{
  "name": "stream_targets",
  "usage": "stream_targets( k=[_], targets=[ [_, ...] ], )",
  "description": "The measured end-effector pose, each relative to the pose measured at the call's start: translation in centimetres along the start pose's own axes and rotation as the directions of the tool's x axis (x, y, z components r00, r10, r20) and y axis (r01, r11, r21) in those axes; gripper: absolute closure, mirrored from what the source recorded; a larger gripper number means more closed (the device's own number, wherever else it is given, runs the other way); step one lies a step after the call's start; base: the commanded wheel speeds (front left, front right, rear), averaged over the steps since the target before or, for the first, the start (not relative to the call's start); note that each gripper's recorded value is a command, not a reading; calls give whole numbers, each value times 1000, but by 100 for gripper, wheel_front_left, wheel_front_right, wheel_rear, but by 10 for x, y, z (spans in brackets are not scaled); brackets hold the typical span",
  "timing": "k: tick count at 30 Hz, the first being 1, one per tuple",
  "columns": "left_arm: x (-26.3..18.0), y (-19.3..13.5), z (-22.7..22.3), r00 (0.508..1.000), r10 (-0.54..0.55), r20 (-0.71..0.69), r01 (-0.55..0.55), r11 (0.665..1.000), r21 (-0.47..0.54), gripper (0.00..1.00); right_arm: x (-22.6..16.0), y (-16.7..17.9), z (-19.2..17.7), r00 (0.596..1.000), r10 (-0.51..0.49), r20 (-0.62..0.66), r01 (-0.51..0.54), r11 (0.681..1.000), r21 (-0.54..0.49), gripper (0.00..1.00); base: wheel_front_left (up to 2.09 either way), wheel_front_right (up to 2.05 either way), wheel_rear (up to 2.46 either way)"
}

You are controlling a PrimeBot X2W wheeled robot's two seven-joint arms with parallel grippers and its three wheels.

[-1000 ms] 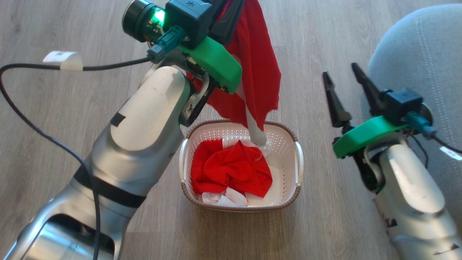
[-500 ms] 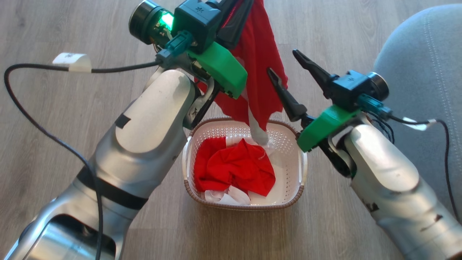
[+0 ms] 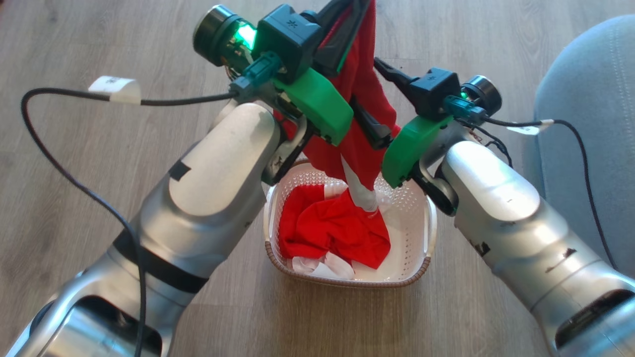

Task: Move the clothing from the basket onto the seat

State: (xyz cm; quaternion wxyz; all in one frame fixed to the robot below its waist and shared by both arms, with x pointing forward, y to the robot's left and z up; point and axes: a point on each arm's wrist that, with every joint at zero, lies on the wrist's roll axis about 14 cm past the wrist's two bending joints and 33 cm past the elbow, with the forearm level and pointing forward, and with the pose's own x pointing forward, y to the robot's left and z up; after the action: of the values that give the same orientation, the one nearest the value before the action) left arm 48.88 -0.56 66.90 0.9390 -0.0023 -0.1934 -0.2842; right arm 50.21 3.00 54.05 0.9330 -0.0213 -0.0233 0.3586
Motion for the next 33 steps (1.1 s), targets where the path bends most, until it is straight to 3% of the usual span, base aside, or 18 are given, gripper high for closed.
stream_targets(
  k=[2,3,4,5,17,18,19,28,33],
  targets=[
    [-1,-2,1,1000,-4,0,4,1000,-7,100,4,5,-6,1000,10,-26,-10,1000,14,0,0,0,0],
    [-2,-3,1,1000,-7,-1,6,1000,-8,100,6,6,-10,999,14,-40,-13,1000,21,24,0,0,0],
    [-3,-3,0,1000,-8,-2,8,1000,-11,100,7,8,-13,998,18,-53,-16,1000,26,56,0,0,0],
    [-4,-3,-1,1000,-7,-6,7,1000,-12,100,9,8,-14,998,18,-55,-16,999,38,100,0,0,0],
    [-3,-1,-9,1000,5,-19,-5,1000,-25,100,18,-7,13,999,-14,39,11,997,79,100,0,0,0],
    [-2,-2,-9,1000,3,-15,-3,1000,-28,59,16,-13,16,998,-28,50,24,997,76,100,0,0,0],
    [-1,-3,-10,1000,1,-15,-1,999,-32,0,14,-19,19,997,-43,61,38,996,76,100,0,0,0],
    [4,-15,-27,998,-46,-41,44,998,-50,0,-17,-56,17,981,-168,93,159,983,97,100,0,0,0],
    [-2,-38,-63,988,-107,-109,96,991,-96,0,-50,-88,26,953,-272,129,262,961,91,100,0,0,0]
  ],
)
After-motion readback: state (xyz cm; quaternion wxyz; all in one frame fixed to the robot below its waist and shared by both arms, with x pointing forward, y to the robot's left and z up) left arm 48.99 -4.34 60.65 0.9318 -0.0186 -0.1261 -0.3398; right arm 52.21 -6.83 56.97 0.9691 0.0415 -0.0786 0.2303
